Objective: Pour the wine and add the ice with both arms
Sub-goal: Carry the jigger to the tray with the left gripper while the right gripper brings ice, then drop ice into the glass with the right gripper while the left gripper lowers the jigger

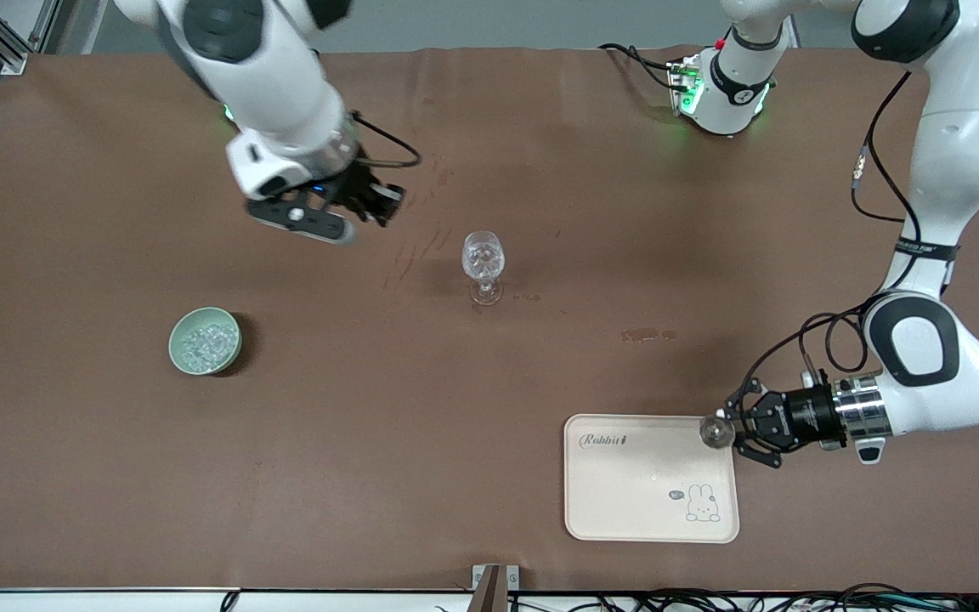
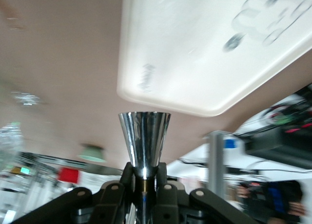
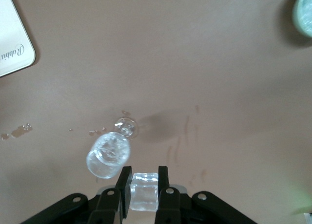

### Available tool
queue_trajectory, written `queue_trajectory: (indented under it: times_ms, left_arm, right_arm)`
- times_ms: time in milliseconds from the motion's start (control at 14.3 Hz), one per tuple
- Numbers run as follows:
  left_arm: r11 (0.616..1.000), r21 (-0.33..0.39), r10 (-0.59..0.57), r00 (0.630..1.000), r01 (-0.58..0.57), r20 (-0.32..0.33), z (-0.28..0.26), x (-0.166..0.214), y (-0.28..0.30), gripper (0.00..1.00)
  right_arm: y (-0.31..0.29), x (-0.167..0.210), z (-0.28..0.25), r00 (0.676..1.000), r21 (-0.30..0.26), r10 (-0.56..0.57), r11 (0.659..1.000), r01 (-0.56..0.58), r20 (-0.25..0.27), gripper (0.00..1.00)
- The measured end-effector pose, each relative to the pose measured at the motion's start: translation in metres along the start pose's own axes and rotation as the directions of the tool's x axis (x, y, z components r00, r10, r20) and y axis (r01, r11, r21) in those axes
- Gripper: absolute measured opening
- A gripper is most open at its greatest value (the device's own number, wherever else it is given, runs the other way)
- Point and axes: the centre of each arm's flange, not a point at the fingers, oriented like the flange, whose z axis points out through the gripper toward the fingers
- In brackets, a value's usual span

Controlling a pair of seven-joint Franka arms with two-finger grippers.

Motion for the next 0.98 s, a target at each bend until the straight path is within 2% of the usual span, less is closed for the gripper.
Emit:
queue_trajectory:
  times_ms: [140,210,490,770,979]
  left_arm:
    - [0.998,-0.055,-0.039,0.995,0.044,0.093,0.011,0.036,0.013,0.21]
    - [0.996,-0.082,-0.032,0.994,0.041,0.107,0.017,0.049,0.019,0.21]
    - [0.982,-0.190,-0.009,0.998,0.021,0.067,0.048,0.076,0.028,0.21]
    - [0.979,-0.201,-0.022,0.998,0.033,0.056,0.068,0.085,0.026,0.21]
    - [0.977,-0.201,-0.059,0.994,0.075,0.088,0.074,0.092,0.025,0.21]
  right_arm:
    - [-0.028,-0.017,0.036,1.000,-0.016,0.028,0.999,-0.028,-0.009,0.26]
    - [-0.038,-0.022,0.053,0.999,-0.024,0.034,0.999,-0.034,-0.009,0.26]
    - [-0.061,-0.027,0.111,0.998,-0.044,0.057,0.997,-0.057,0.015,0.26]
    - [-0.072,-0.041,0.129,0.996,-0.049,0.080,0.996,-0.078,0.046,0.26]
    - [-0.076,-0.041,0.129,0.994,-0.023,0.097,0.995,-0.096,0.044,0.26]
